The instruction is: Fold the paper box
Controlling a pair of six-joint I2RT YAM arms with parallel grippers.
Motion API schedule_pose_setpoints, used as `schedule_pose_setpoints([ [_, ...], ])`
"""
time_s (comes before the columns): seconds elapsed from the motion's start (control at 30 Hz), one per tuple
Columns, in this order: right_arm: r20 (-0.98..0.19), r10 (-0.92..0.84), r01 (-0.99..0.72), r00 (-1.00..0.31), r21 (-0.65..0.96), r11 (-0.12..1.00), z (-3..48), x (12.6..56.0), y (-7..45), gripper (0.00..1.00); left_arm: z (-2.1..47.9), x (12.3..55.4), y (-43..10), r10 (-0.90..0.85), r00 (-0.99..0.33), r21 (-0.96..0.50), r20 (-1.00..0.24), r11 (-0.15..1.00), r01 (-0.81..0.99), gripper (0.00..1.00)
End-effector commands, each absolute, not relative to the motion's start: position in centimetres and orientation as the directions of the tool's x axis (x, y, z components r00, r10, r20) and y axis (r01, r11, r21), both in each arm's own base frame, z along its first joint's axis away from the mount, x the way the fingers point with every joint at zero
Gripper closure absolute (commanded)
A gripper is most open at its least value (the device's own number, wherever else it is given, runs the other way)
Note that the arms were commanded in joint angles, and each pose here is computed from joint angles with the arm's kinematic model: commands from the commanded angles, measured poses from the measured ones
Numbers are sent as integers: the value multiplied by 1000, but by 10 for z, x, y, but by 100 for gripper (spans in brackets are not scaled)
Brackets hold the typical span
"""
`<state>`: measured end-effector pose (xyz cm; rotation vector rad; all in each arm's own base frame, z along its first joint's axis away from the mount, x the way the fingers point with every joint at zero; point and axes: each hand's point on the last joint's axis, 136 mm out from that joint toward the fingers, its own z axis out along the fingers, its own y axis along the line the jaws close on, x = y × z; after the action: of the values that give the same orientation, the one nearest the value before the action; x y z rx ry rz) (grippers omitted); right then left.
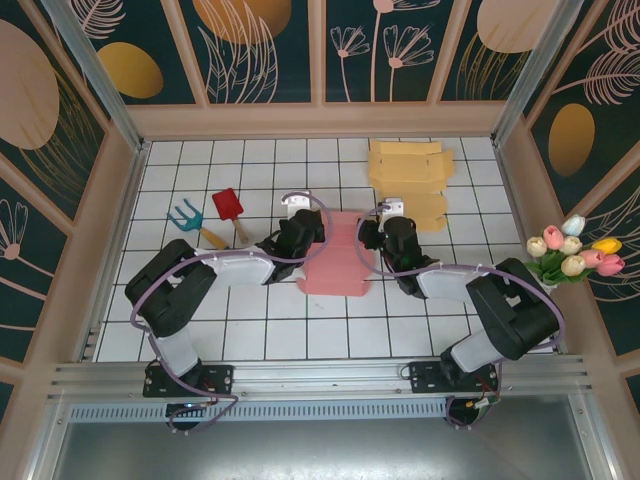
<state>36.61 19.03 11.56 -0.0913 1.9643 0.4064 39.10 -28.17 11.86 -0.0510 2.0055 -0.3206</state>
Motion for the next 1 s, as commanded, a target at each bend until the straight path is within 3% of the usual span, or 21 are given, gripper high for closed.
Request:
schedule_pose_setpoints([
  [0.0, -864, 56, -228, -501, 194, 954, 84, 359, 184, 53, 123, 377, -270, -155, -457, -243, -876, 960, 139, 71],
  [0.13, -864, 46, -229, -502, 184, 956, 86, 360, 184, 53, 145, 346, -257, -131, -378, -245, -917, 931, 272, 67],
  [0.27, -868, 44, -230, -494, 179, 957, 89, 361, 183, 53, 133, 330, -219, -91, -308, -171, -947, 955, 243, 59],
  [0.4, -866, 40, -236, -499, 180, 955, 87, 363, 186, 53, 107, 336, -217, -50, -337, -155, -940, 944, 293, 51],
  [0.53, -863, 45, -246, -503, 193, 950, 86, 362, 189, 53, 96, 345, -228, -11, -320, -140, -947, 913, 384, 36],
  [0.7, -861, 31, -250, -508, 182, 951, 83, 361, 189, 53, 103, 351, -244, 38, -266, -92, -963, 882, 462, 37],
  [0.97, -859, 28, -271, -512, 192, 943, 83, 361, 193, 53, 83, 368, -249, 147, -244, 9, -959, 872, 489, 46],
])
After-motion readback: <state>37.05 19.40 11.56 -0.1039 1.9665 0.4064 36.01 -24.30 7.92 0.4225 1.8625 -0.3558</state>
